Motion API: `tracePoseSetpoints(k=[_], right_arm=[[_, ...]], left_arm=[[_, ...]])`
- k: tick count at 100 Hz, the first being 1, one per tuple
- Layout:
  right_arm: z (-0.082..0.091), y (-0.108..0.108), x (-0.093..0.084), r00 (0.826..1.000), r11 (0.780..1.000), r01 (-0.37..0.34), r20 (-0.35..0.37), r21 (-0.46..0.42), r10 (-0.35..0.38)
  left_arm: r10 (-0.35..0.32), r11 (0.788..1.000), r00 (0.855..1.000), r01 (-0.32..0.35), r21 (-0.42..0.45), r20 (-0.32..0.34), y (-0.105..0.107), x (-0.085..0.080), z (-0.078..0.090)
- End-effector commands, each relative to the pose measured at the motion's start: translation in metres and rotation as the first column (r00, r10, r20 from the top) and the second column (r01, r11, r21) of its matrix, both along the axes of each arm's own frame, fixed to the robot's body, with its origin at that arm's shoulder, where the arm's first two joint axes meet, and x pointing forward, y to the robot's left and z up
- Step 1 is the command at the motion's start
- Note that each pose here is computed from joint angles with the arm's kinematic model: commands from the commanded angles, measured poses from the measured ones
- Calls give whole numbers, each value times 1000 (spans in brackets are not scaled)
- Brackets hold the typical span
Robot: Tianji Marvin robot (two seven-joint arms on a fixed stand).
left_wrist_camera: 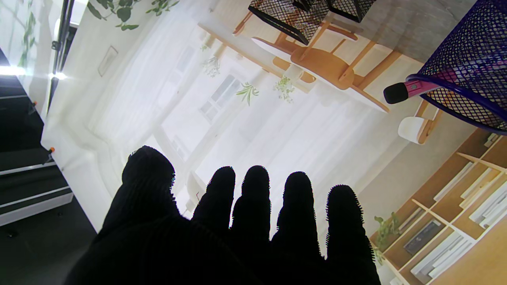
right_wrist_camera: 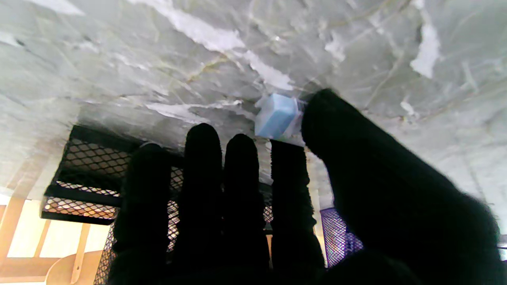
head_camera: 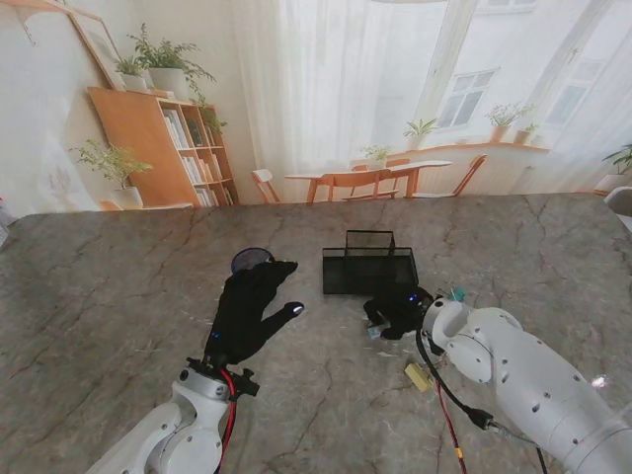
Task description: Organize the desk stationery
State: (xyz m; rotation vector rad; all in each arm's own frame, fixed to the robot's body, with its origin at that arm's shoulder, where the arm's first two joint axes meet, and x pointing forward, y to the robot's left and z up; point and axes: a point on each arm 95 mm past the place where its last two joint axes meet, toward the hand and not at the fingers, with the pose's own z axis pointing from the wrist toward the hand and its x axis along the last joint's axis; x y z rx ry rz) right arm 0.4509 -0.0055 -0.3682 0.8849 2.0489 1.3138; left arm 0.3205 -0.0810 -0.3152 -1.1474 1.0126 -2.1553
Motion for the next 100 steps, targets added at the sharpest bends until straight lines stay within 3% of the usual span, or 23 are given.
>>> tracePoseSetpoints(k=[1,61,100], right_arm=[[-23,-6,-10,998,999,6,-65,-35,-9],[-20,6,-10,998,997,38,-60,63,-34],[-24,3,-9,993,996,67,-101,61,-61]], left_arm=[[0,1000,1000,0,-10,-8,-1,-2,-2],[12,1000,1000,-12,-20,-14,1,-2,-2],[15,1000,1000,-15,-26,-18,2,-3,-2]])
